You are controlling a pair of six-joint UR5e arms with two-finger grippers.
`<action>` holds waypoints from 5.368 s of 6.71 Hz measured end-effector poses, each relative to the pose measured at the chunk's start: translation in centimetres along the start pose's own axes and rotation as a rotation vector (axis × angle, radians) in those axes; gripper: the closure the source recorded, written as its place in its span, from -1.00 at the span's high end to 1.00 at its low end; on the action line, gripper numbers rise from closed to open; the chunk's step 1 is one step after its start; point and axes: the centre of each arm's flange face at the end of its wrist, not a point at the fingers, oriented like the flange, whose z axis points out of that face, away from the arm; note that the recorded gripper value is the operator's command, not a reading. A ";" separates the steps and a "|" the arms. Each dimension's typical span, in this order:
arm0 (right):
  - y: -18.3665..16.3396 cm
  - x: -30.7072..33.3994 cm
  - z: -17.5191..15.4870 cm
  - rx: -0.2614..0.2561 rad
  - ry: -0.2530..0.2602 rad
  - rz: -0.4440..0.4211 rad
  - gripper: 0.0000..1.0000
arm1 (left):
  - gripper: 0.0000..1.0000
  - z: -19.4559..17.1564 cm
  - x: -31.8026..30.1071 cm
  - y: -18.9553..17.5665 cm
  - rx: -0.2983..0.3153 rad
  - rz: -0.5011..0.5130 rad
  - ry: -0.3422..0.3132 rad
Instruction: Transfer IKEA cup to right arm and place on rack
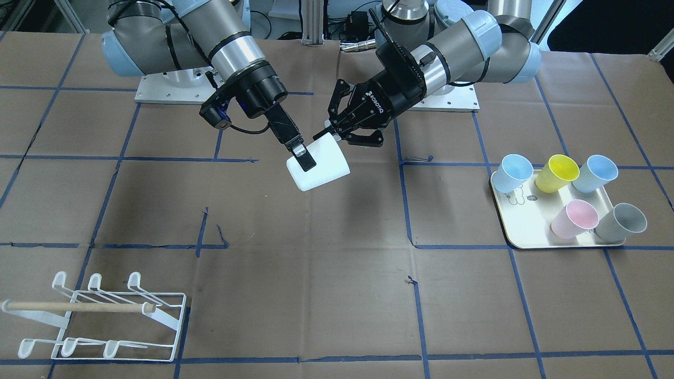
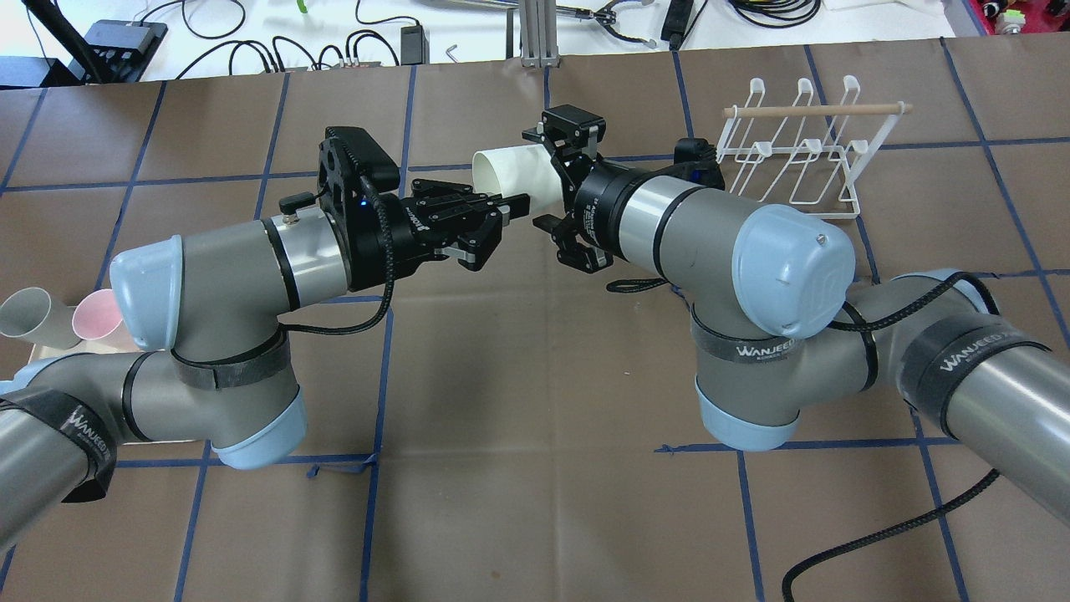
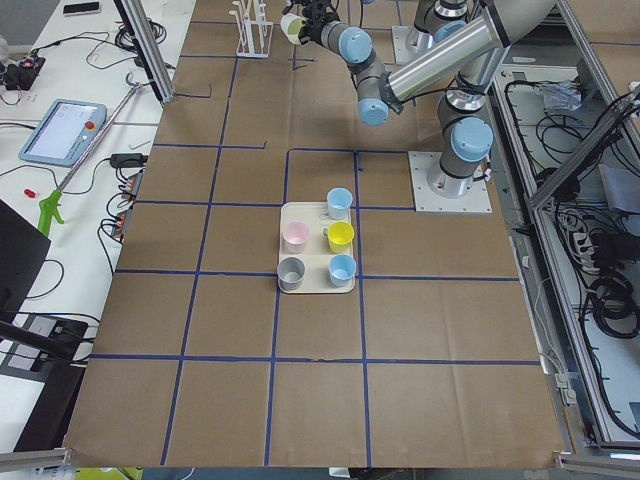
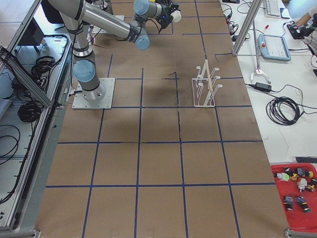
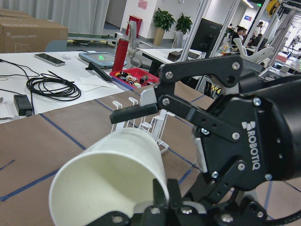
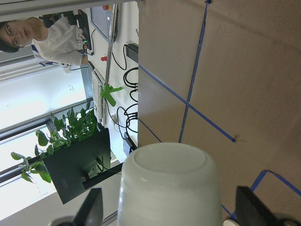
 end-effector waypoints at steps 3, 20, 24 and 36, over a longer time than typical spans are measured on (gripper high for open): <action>-0.2 0.0 0.7 -0.001 0.007 -0.001 0.35 | -1.00 0.0 0.0 0.0 0.000 -0.001 0.000; -16.9 -5.4 0.7 0.362 -0.107 -0.708 -0.81 | 0.98 -6.5 -10.9 -3.8 -0.165 -0.345 -0.539; -24.2 -8.2 0.6 0.622 0.088 -1.334 -0.81 | 0.99 -6.3 -10.1 -9.6 -0.781 -0.666 -0.831; -31.3 -3.2 8.0 0.683 0.334 -1.493 -0.70 | 0.97 -26.9 -11.9 0.5 -1.044 -0.700 -0.801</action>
